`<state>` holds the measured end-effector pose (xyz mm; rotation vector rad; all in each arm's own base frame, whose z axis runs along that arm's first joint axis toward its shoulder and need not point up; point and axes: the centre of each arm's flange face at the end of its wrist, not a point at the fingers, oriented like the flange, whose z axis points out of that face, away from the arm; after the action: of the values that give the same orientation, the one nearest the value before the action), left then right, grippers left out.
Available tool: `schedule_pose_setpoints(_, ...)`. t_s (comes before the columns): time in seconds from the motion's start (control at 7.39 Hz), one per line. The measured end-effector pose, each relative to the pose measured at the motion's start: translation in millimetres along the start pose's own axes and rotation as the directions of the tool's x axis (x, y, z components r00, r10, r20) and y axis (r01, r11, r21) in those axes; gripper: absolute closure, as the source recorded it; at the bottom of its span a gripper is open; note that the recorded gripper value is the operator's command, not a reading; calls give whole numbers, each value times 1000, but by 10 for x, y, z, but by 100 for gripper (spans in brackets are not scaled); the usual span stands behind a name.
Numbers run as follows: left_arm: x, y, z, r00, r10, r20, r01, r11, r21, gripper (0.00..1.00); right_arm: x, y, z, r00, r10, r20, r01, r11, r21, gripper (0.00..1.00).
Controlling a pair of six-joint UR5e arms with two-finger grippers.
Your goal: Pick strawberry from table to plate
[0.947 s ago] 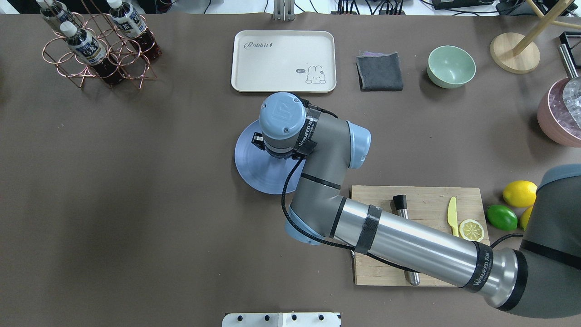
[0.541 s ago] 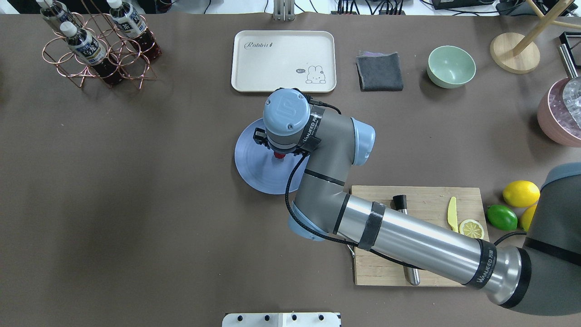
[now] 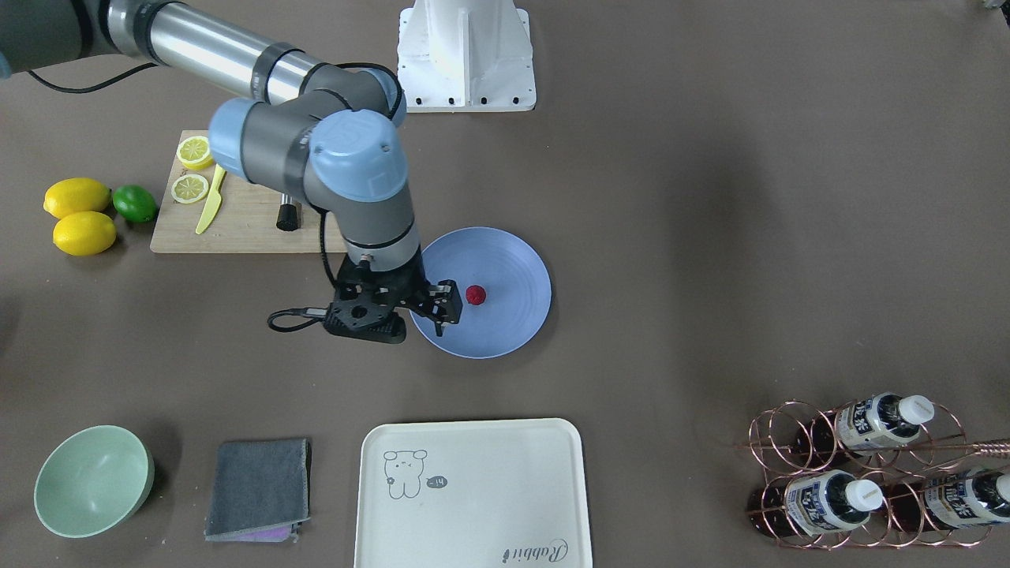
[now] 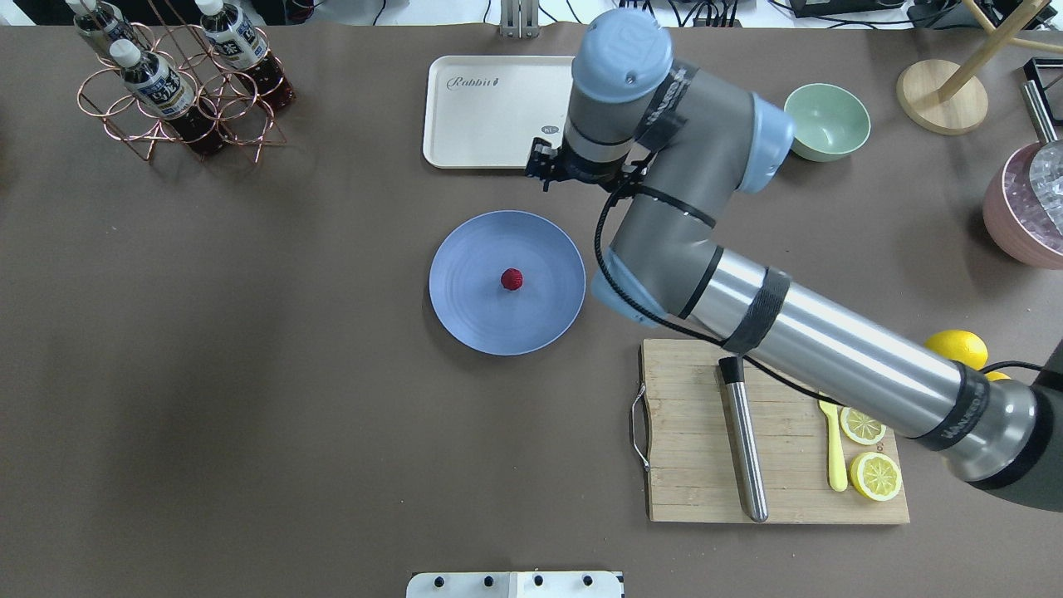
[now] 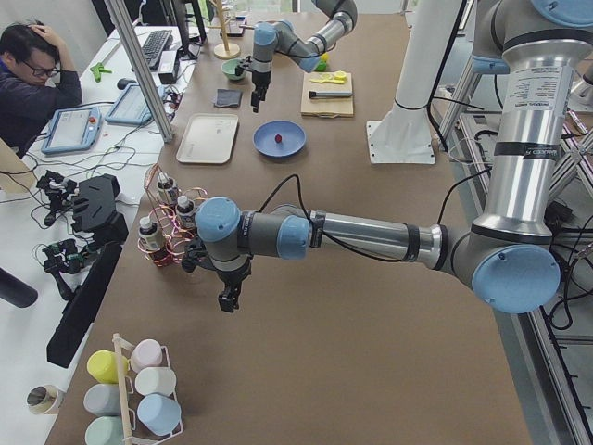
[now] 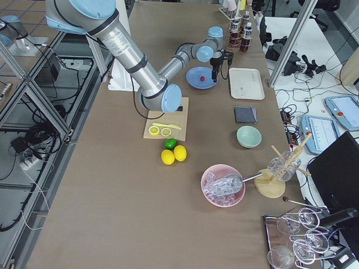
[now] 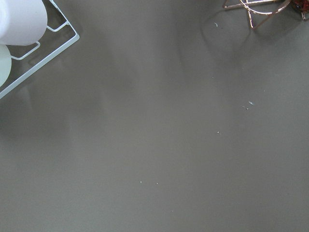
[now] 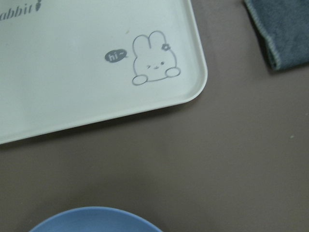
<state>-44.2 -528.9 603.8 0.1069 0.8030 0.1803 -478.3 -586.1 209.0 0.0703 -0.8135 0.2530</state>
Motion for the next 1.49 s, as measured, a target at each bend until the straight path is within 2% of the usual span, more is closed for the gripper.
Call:
schedule_pose_setpoints(0.27,-37,76,47,1000,-9,-2,9,1000,-8,2,1127,-492,-478,994,-104,-20,103,994,-38,0)
schedule_pose_setpoints(0.54,-43,115,58,1000,-10,-3,10,1000,-10,2,2250,-696,-749,972,-226,-68,222,973,-59,0)
schedule_pose_setpoints(0.81,-30,114,46,1000,-8,-2,7,1000,-7,2,3491,-827,-858,933,-345,-101,335,937,-101,0)
schedule_pose_setpoints(1.08,-10,105,25,1000,-3,-2,3,1000,-3,2,4750,-881,-1025,893,-440,-99,425,894,-144,0)
schedule_pose_setpoints(1.22,-4,102,20,1000,-1,-2,1,1000,-1,2,5271,-867,-1083,888,-452,-91,435,886,-160,0)
schedule_pose_setpoints(1.35,-1,97,16,1000,4,-1,-4,1000,3,2,5682,-867,-1086,900,-430,-70,413,894,-174,0)
schedule_pose_setpoints(1.49,1,86,12,1000,15,1,-15,1000,13,2,6019,-876,-1074,921,-387,-53,372,910,-182,0)
